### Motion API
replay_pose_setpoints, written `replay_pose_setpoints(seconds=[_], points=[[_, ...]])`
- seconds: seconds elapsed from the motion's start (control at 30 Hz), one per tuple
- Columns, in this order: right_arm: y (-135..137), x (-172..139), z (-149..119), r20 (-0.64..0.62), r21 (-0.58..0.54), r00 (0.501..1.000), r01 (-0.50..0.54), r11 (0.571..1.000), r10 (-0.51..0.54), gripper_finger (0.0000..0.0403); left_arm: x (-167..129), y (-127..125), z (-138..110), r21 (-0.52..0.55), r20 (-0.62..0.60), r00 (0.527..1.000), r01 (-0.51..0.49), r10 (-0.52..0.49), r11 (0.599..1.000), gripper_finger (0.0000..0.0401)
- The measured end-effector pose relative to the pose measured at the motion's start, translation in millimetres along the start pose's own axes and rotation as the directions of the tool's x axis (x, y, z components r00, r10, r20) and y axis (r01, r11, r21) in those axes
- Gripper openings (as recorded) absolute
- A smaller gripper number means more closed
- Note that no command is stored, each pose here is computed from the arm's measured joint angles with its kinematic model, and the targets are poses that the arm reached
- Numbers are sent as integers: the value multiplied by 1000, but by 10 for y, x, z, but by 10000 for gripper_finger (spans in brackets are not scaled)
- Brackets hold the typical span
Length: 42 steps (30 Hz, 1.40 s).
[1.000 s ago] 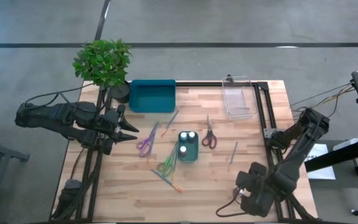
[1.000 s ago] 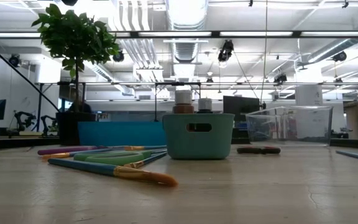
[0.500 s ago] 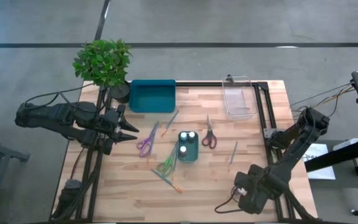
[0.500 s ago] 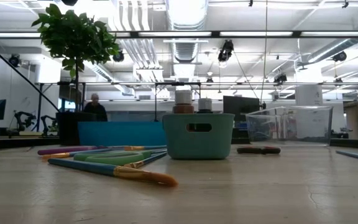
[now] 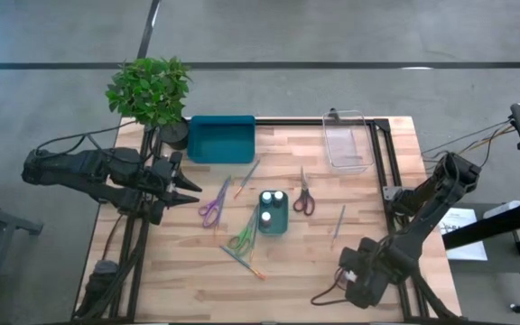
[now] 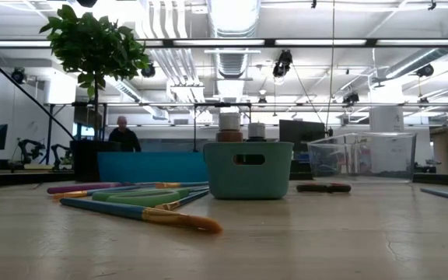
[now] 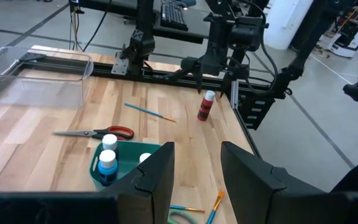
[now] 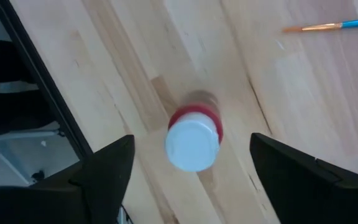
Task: Pick & Place Paint Supplies
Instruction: Put the red paint bottle into the blue bin
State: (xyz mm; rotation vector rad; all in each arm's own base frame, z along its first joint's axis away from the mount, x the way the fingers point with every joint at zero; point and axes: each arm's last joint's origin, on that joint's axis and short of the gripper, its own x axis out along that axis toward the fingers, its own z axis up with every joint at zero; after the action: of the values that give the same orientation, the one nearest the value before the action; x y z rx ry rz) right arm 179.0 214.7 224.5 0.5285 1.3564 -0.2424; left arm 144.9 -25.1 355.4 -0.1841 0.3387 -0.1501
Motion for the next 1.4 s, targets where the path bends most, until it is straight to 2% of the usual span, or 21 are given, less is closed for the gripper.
replay_pose_setpoints(seconds=[0.23,0.63,0.8,0.97,1.23,1.4], points=[[-26,46,37,-5,-13,1000,3,1000,-3,215,-1,0,0,-7,0,1000,0,0,1000,141],[-28,75,65,-18,-14,1000,4,1000,-4,113,0,-1,-1,-7,0,1000,1,-1,1000,141],[-29,63,137,3,-16,1000,2,1000,-2,112,-1,-1,0,-8,0,1000,1,-1,1000,141],[-21,-23,330,60,-10,998,-17,1000,17,112,-1,-1,0,-20,0,1000,1,-1,1000,141],[-117,-328,959,149,-17,988,-35,999,37,112,-1,-1,0,-26,0,1000,1,-1,1000,141],[-257,-559,1395,173,16,981,-95,995,91,112,0,-1,-1,-26,-1,1000,0,-1,1000,141]])
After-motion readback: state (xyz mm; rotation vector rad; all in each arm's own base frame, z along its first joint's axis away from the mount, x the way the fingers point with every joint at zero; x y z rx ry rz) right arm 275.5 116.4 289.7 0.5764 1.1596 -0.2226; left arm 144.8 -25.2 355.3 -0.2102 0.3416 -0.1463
